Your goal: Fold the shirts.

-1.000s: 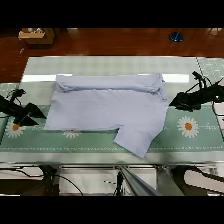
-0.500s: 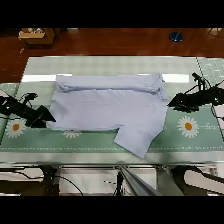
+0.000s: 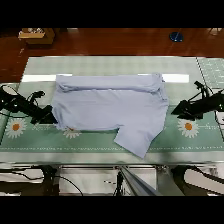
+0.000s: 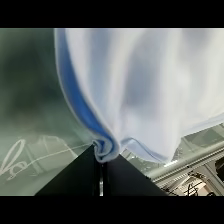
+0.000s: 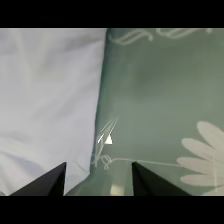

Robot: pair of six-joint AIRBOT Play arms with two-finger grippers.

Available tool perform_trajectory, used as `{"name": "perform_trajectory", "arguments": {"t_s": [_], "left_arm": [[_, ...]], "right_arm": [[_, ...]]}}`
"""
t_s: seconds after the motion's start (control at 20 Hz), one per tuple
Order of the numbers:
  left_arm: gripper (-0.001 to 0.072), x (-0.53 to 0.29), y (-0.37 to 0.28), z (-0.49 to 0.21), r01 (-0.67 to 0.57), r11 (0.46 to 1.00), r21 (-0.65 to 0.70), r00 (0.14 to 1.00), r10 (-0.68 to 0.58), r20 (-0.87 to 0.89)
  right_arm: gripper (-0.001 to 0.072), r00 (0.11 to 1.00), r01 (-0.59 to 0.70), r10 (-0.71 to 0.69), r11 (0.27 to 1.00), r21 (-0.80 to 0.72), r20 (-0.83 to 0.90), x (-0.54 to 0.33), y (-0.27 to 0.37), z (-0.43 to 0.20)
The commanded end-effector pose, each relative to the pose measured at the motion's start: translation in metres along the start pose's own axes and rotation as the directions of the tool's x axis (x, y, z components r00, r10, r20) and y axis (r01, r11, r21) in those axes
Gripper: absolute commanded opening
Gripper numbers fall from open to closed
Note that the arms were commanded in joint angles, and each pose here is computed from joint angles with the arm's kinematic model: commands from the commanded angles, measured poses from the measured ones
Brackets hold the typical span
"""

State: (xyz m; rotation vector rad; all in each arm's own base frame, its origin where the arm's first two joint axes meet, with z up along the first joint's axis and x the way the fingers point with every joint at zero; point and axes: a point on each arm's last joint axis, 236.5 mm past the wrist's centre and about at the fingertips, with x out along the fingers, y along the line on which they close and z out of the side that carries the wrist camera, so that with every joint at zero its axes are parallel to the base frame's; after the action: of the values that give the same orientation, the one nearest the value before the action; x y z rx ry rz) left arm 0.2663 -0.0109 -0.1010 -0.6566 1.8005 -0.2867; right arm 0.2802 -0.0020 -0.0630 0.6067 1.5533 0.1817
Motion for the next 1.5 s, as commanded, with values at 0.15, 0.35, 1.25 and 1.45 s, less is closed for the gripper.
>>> {"name": "perform_trajectory", "arguments": {"t_s": [0.15,0.35,1.25,1.45], "left_arm": [[0.0021,-0.010,0.007,-0.005,0.020,1.000,-0.006,1.000,-0.020,0.005],[0.0021,-0.010,0.006,-0.005,0.019,1.000,0.006,1.000,-0.019,0.004],[0.0021,-0.024,-0.017,0.005,0.073,0.992,0.098,0.994,-0.081,0.073],[0.0021,-0.073,-0.076,0.030,0.165,0.960,0.227,0.934,-0.226,0.277]], "right_arm": [[0.0492,1.000,-0.019,0.018,0.999,0.028,0.021,0.028,0.004,-0.063],[0.0492,0.986,-0.120,0.107,0.989,0.090,0.130,0.040,0.024,-0.063],[0.0027,0.956,-0.253,0.243,0.967,0.043,0.165,0.059,0.074,-0.062],[0.0026,0.869,-0.262,0.299,0.954,-0.145,0.395,-0.044,0.121,0.006]]}}
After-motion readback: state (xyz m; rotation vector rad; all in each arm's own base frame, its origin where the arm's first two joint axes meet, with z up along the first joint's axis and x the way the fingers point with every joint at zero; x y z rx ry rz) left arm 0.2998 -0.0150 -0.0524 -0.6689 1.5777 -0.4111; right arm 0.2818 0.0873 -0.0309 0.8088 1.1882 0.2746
